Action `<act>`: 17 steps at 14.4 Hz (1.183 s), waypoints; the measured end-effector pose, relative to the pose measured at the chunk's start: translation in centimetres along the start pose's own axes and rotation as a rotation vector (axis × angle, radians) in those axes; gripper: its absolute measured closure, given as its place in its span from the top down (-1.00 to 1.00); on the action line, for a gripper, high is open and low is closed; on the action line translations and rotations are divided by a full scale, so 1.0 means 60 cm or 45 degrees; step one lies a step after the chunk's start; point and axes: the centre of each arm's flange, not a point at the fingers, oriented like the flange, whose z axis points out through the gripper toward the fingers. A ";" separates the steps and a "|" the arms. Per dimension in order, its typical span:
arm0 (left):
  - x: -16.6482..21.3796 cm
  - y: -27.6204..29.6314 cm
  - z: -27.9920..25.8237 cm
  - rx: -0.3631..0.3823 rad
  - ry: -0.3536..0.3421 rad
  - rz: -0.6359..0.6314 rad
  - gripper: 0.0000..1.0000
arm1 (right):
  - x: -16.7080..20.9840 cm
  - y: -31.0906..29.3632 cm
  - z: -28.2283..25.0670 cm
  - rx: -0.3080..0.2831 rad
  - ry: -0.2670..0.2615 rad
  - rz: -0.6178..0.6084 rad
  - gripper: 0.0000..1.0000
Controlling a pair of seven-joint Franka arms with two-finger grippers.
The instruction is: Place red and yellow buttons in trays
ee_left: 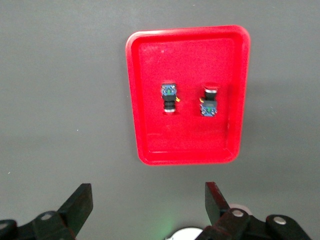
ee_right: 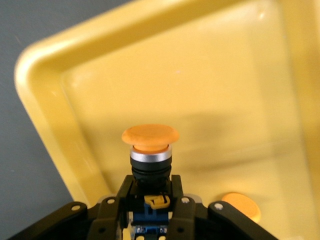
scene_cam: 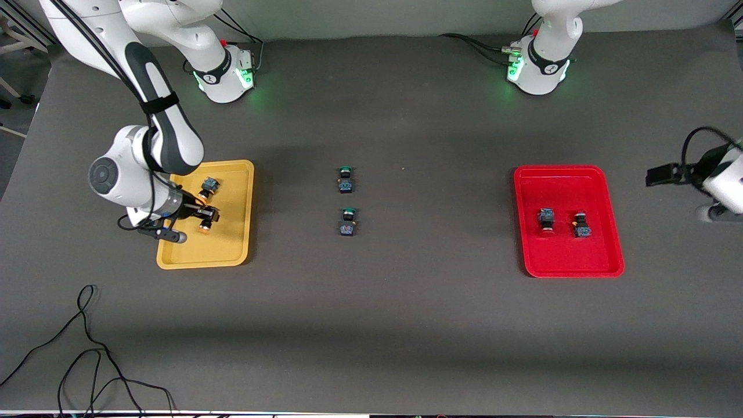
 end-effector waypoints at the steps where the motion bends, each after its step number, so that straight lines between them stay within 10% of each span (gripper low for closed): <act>1: -0.008 0.013 -0.023 -0.011 0.020 0.014 1.00 | -0.002 0.004 0.008 -0.004 -0.002 -0.003 -0.34; 11: -0.036 0.142 -0.077 0.006 0.078 0.148 1.00 | 0.015 0.037 0.055 -0.029 0.025 -0.021 -0.34; 17: -0.036 0.134 -0.077 0.002 0.077 0.115 1.00 | 0.037 0.015 0.004 0.010 0.104 -0.039 0.71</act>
